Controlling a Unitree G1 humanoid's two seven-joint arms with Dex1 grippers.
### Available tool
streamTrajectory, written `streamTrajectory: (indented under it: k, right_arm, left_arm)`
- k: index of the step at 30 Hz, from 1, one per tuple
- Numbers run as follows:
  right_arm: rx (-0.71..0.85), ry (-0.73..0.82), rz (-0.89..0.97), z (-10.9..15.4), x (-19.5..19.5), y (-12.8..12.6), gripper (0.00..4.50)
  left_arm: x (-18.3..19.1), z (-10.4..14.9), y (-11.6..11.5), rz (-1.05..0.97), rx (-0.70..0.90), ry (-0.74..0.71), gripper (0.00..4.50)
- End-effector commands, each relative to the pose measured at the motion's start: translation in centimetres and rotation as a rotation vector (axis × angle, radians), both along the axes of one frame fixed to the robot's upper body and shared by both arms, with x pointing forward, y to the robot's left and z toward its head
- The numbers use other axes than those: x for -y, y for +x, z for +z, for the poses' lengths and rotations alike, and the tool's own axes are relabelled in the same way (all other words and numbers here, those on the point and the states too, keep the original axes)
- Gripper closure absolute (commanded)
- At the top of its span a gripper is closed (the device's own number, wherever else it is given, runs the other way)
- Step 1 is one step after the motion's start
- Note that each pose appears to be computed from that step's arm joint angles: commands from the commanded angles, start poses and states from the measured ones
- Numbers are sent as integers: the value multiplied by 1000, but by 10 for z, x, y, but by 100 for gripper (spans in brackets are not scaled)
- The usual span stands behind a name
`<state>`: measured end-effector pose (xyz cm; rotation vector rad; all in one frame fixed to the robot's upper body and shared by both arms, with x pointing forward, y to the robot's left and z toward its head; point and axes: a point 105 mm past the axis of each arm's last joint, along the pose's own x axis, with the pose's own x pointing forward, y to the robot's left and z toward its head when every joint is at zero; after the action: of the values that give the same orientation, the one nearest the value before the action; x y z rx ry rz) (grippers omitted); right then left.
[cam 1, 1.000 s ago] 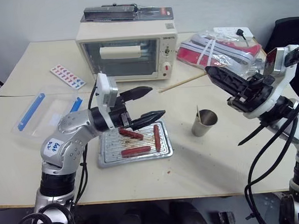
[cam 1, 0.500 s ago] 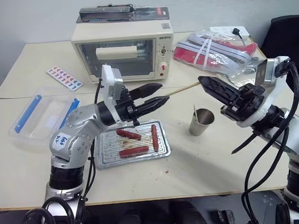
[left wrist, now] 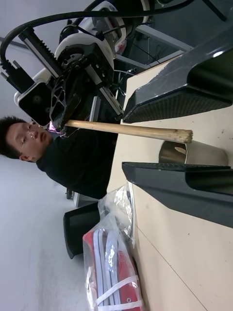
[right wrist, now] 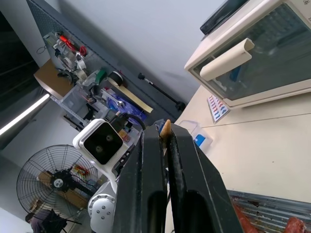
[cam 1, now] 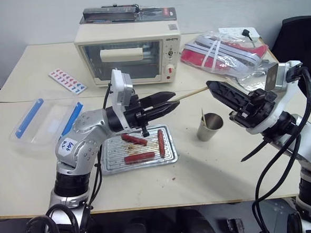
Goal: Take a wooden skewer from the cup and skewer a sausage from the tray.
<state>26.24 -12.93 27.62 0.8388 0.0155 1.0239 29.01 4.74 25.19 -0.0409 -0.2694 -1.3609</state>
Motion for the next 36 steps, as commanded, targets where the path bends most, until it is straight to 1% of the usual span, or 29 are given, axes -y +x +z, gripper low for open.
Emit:
streamTrajectory:
  k: [1,9,17,20,23,24,30,32,36]
  right_arm:
    - [59,25,19,13,-3,-9,450]
    - [54,25,23,13,-6,-8,450]
    - [56,36,17,15,-8,-8,450]
    - [60,44,15,17,-9,-8,450]
    - [60,46,13,17,-10,-9,450]
    - [59,46,12,16,-10,-10,450]
    - [56,45,6,16,-11,-9,450]
    - [55,45,5,17,-11,-9,450]
    - [55,46,-1,17,-11,-8,450]
  left_arm:
    - [4,11,-8,-28,55,-10,318]
    - [4,13,-7,-24,56,-21,318]
    - [7,18,-11,-48,57,-44,318]
    - [8,18,-13,-60,55,-46,368]
    - [7,22,-10,-46,57,-66,439]
    - [6,23,-9,-42,57,-72,449]
    - [8,22,-7,-31,59,-52,449]
    - [8,22,-6,-26,54,-56,395]
    - [9,24,-8,-24,54,-69,307]
